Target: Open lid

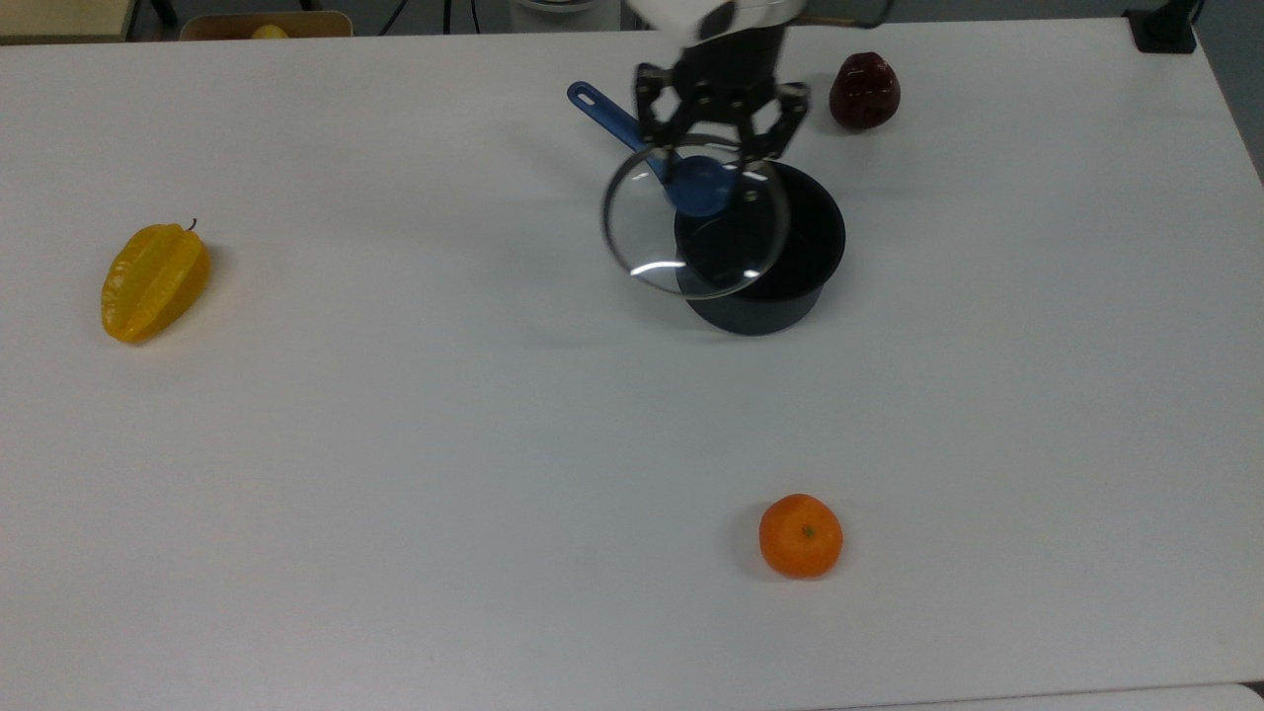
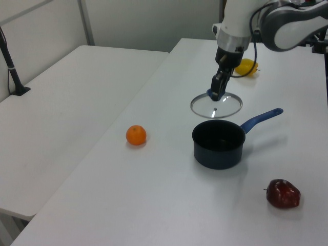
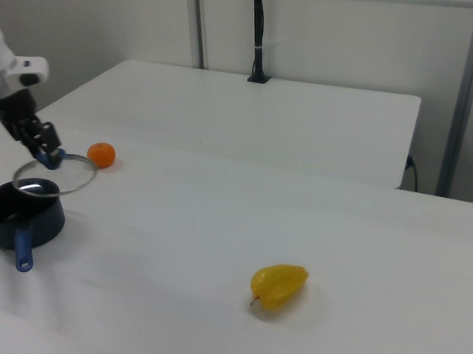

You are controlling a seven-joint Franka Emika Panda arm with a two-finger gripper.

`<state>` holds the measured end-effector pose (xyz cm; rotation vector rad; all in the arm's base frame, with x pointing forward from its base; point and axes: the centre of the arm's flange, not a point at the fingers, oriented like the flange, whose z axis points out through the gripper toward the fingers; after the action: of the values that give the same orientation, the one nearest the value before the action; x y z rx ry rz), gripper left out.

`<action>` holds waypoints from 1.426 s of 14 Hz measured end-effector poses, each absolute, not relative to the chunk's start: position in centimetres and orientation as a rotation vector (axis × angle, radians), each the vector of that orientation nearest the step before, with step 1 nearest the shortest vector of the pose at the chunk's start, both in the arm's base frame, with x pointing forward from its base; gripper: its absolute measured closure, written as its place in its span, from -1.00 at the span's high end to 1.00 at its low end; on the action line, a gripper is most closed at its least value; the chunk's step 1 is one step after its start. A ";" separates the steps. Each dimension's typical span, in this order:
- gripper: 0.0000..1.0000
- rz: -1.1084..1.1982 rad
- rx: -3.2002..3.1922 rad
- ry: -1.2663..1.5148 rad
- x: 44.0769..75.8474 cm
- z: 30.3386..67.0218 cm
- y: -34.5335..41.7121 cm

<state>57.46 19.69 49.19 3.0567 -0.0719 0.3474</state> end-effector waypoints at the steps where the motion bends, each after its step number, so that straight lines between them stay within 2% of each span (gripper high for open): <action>1: 0.21 0.340 3.046 -0.100 58.5 49.1 16.4; 5: 0.21 0.277 3.009 -0.143 60.6 48.0 4.4; 8: 0.21 0.174 3.005 -0.130 60.3 44.4 0.4; 14: 0.21 0.121 3.031 -0.128 61.3 37.3 -0.4; 20: 0.21 0.091 3.034 -0.126 61.4 36.1 -0.4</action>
<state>61.38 -0.42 36.08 3.0344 -0.1260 0.0911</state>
